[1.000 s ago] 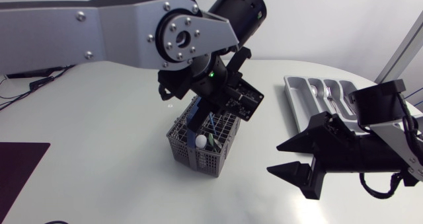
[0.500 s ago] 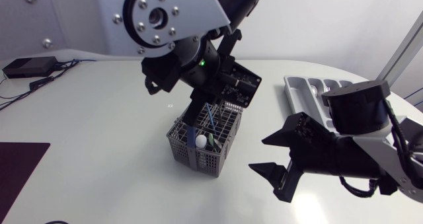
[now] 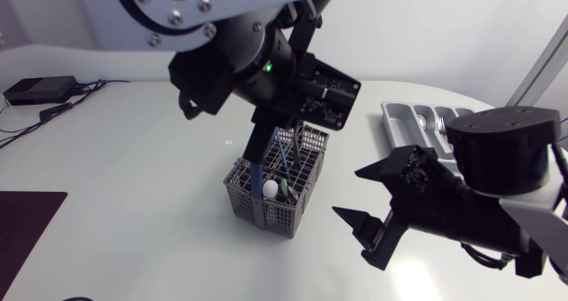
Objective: Unload the cutlery basket into the drawer organizer.
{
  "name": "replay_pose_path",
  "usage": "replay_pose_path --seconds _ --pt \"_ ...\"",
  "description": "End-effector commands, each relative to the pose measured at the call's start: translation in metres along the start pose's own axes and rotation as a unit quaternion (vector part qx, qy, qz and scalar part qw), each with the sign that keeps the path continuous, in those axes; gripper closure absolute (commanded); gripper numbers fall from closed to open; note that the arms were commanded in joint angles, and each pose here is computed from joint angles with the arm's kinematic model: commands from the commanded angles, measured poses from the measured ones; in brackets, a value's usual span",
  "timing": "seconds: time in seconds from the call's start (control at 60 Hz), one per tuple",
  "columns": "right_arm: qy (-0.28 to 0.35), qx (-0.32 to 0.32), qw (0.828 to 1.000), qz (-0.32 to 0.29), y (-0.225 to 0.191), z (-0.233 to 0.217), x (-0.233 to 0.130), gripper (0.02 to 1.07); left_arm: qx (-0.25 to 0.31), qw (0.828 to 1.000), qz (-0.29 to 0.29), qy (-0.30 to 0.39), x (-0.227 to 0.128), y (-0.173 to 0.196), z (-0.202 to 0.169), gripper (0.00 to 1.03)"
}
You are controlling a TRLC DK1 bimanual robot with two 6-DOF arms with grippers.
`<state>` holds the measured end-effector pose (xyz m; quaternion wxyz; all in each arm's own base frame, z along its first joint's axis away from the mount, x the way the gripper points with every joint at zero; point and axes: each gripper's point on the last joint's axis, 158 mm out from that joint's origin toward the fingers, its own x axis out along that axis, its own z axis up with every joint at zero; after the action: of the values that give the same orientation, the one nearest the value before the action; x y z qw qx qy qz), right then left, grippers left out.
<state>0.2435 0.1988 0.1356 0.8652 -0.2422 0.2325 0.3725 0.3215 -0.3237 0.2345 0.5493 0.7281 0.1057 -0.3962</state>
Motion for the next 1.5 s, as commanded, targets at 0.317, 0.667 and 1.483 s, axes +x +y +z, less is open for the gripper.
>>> replay_pose_path --seconds 0.317,0.667,1.483 --pt "-0.066 -0.004 0.997 -0.038 -0.01 0.024 -0.032 0.15 -0.138 0.987 0.069 -0.041 -0.07 0.055 0.005 1.0" --pt "-0.12 -0.032 0.986 -0.112 -0.033 0.051 -0.059 0.16 -0.364 0.927 -0.032 -0.087 -0.073 0.052 0.027 1.0" --pt "-0.106 -0.086 0.978 -0.158 -0.043 0.051 -0.023 0.62 -0.465 0.859 -0.192 -0.101 -0.009 0.014 0.052 1.0"
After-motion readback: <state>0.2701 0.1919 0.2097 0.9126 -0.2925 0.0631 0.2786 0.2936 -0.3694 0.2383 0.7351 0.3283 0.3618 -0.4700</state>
